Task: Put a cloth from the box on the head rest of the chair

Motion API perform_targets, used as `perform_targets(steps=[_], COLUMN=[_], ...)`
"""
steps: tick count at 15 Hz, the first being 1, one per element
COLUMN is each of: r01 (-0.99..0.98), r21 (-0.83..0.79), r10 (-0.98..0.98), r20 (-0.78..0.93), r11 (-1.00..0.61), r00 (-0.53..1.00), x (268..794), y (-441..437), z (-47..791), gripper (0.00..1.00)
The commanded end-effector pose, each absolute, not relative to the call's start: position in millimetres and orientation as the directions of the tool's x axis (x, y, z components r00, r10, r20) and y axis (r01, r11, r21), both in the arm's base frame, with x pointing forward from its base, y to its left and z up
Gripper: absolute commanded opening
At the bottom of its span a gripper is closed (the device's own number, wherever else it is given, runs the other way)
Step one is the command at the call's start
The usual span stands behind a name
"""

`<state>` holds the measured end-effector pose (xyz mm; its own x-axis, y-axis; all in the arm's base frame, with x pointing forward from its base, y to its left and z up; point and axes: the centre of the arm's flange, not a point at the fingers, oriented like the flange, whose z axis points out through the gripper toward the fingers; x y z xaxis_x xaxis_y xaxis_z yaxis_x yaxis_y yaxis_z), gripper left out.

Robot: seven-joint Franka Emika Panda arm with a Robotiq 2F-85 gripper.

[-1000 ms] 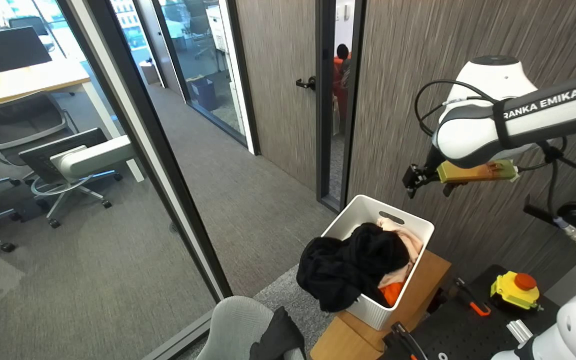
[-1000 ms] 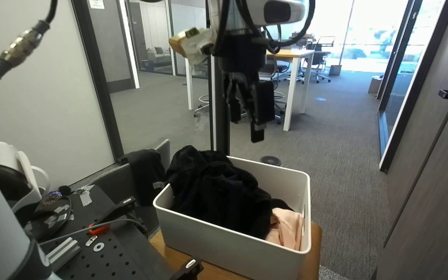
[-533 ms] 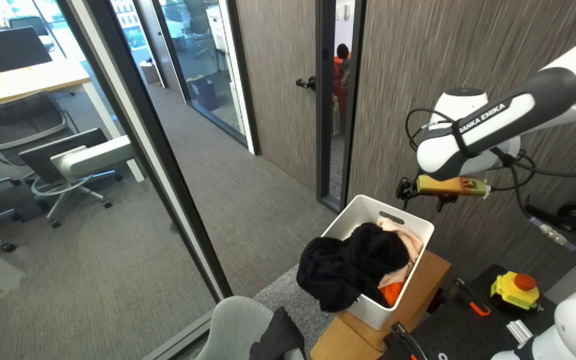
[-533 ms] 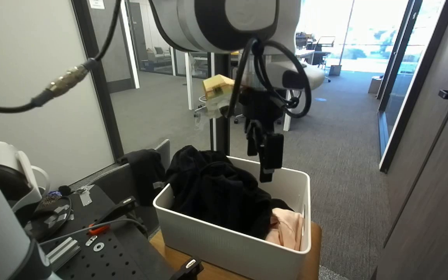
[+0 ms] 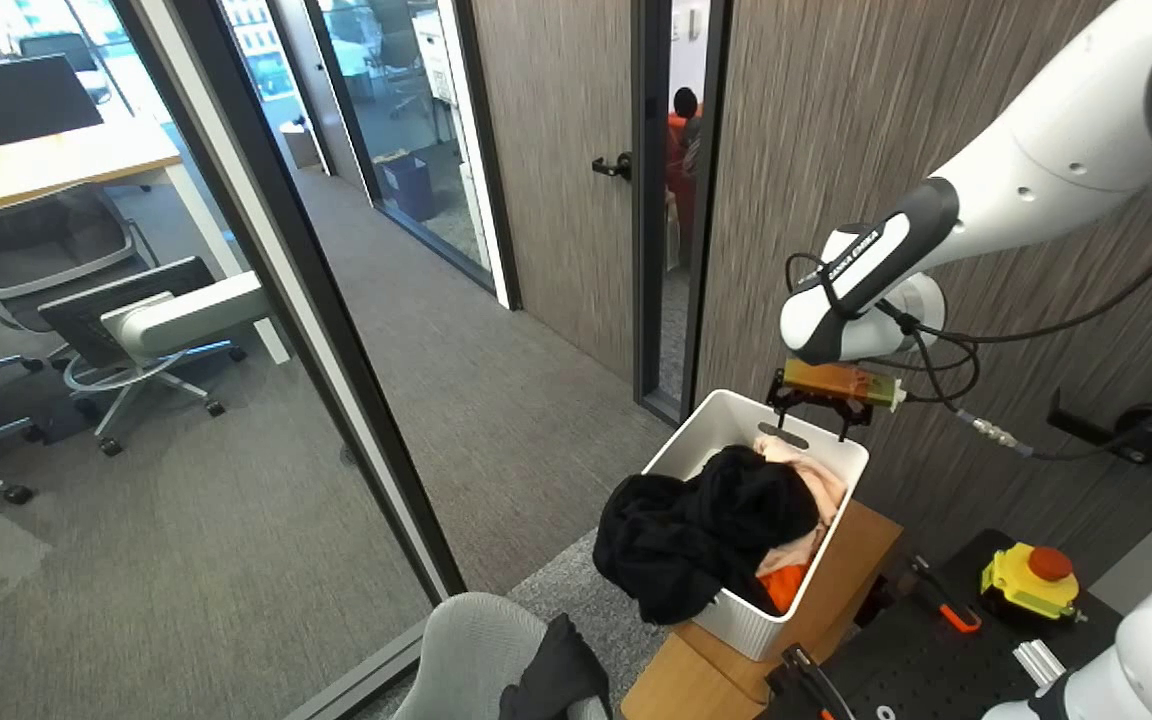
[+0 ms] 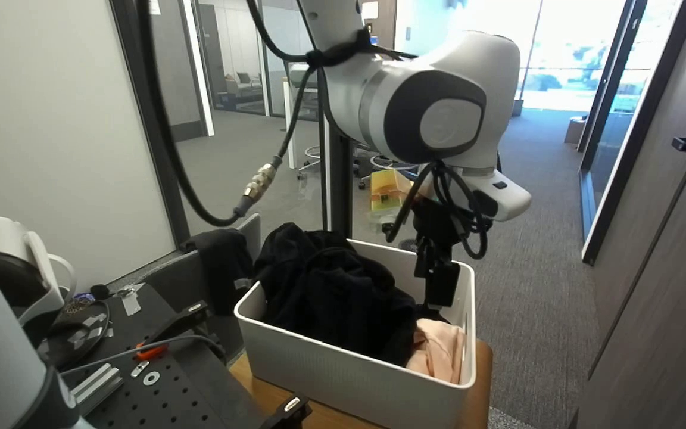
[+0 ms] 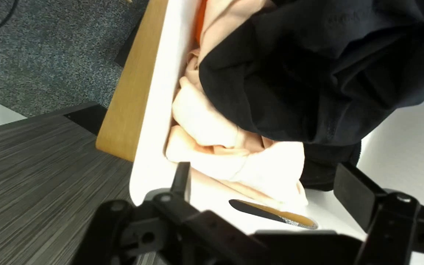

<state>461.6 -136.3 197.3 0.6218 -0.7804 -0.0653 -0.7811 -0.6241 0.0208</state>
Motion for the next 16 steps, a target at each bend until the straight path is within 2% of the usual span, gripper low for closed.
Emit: perform_targets(steps=[1,8,16], r01=[-0.826,-0.888,-0.9], r21=[-0.003,-0.005,0.003], r10=[-0.823,-0.88,-0.892], r20=[-0.072,-0.135,-0.136], r11=[-0.564,-0.459,-0.436], r00=[0.563,0.456,0.431], x=[501.5,517.6,527.3], y=[-148.0,-157.6,-170.6], z=[166.2,114.2,80.6], gripper=[1.0,1.0,1.0])
